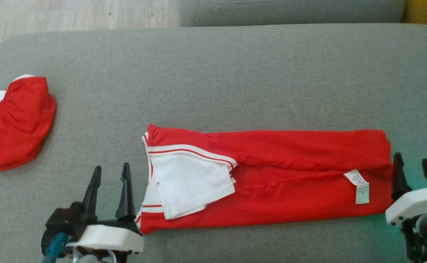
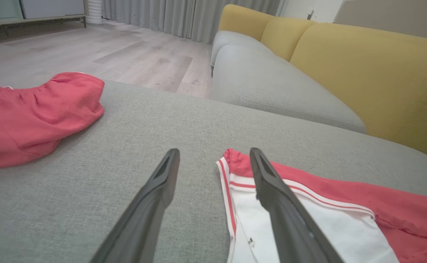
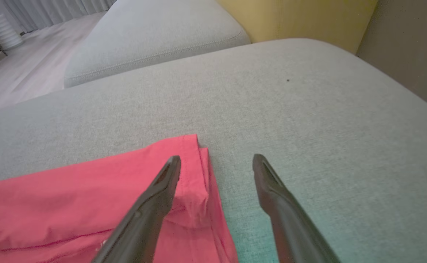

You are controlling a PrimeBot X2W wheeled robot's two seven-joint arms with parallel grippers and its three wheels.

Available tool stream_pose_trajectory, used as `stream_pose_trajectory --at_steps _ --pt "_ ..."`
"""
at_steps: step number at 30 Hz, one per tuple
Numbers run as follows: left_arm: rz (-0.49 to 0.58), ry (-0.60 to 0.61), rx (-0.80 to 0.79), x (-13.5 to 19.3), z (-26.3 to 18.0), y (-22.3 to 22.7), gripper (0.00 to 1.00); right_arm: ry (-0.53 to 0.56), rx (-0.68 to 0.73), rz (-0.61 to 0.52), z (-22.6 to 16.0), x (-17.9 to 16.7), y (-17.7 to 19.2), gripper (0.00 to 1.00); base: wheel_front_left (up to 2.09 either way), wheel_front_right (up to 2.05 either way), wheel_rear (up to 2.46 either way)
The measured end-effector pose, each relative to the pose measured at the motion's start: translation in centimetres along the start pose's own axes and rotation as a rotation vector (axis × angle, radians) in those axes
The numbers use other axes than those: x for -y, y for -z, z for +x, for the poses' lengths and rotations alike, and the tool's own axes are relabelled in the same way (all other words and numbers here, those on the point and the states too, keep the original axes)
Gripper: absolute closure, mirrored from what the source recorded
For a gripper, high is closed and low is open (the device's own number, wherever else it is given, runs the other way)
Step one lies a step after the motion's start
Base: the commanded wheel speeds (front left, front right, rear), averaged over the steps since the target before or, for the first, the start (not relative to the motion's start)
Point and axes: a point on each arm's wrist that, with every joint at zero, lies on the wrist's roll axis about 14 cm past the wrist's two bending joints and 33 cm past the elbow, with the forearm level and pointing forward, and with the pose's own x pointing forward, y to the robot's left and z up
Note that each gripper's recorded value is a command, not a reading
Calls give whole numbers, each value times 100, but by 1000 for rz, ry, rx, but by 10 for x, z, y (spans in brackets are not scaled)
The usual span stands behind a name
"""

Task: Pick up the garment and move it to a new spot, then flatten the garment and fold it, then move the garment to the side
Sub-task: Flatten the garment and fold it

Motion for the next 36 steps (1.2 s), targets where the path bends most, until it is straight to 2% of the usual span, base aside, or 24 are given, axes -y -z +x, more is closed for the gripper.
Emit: stream_pose_trajectory --at_steps 11,16,17,18,19,21,29,32,36 --pt "7 -85 14 -23 -2 -3 0 -22 -160 -17 24 -15 52 0 0 0 0" --pt "7 -107 14 -27 -2 -3 0 -36 -179 -3 25 -20 61 0 0 0 0" --pt "6 -106 16 -27 -1 -3 0 -38 -183 4 25 -20 63 15 0 0 0" --pt "6 -105 17 -27 0 -4 0 -40 -187 5 24 -21 64 46 0 0 0" --pt "6 -101 22 -26 1 -5 0 -41 -190 4 24 -21 65 67 0 0 0" --pt "10 -89 29 -22 2 -7 0 -43 -187 5 24 -21 64 100 0 0 0" --pt "8 -49 32 -9 12 -8 0 -5 -144 6 22 -10 50 100 0 0 0" --pt "2 -19 29 0 16 -7 0 52 -111 -10 18 13 35 100 0 0 0" --pt "3 24 16 13 22 -5 0 168 -50 -39 10 63 1 100 0 0 0"
